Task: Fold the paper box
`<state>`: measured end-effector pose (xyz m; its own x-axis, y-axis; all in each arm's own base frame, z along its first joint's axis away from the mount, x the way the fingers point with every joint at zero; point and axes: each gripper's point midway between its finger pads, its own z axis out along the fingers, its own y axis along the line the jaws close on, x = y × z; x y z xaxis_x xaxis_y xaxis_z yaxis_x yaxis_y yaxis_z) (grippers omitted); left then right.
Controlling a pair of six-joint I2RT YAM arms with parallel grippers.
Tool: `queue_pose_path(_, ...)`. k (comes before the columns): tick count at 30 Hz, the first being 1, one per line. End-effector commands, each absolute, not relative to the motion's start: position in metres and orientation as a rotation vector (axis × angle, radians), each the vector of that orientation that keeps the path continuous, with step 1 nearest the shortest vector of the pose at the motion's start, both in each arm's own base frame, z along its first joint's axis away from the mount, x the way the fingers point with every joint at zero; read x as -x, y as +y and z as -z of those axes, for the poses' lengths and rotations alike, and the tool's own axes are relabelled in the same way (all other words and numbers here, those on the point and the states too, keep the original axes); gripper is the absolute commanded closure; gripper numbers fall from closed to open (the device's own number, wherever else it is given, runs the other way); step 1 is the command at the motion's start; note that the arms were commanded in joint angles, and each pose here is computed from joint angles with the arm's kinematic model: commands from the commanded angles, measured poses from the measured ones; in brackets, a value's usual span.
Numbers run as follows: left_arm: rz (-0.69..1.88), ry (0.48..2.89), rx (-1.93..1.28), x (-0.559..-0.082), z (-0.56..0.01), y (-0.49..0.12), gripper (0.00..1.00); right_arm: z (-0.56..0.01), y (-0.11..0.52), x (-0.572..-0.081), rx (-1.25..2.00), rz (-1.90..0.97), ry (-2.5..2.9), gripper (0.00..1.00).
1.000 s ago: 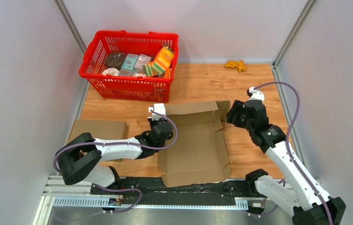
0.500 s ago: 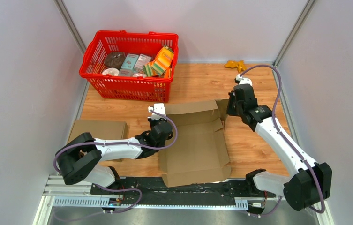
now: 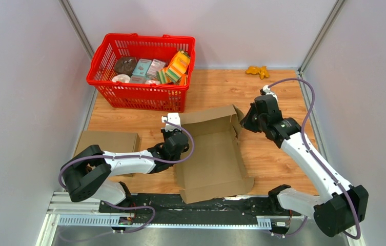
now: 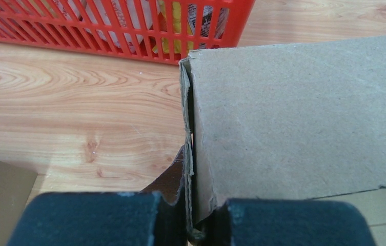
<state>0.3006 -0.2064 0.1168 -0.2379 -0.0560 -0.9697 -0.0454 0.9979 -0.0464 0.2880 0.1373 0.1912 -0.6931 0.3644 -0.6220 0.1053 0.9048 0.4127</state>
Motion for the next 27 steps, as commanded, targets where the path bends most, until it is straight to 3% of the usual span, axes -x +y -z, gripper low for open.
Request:
queue_pose_path(1, 0.055, 1.83, 0.058, -0.301, -0.116, -0.218, 1.0, -0.209, 0.159, -0.288, -0.568, -0.62, 2.247, 1.0)
queue_pose_path(15, 0.066, 1.829, 0.059, -0.3, -0.117, -0.218, 1.0, -0.178, 0.165, -0.308, -0.93, -0.653, 1.899, 1.0)
queue_pose_path(27, 0.068, 1.828, 0.061, -0.3, -0.118, -0.218, 1.0, -0.213, 0.193, -0.331, -1.149, -0.848, 1.748, 1.0)
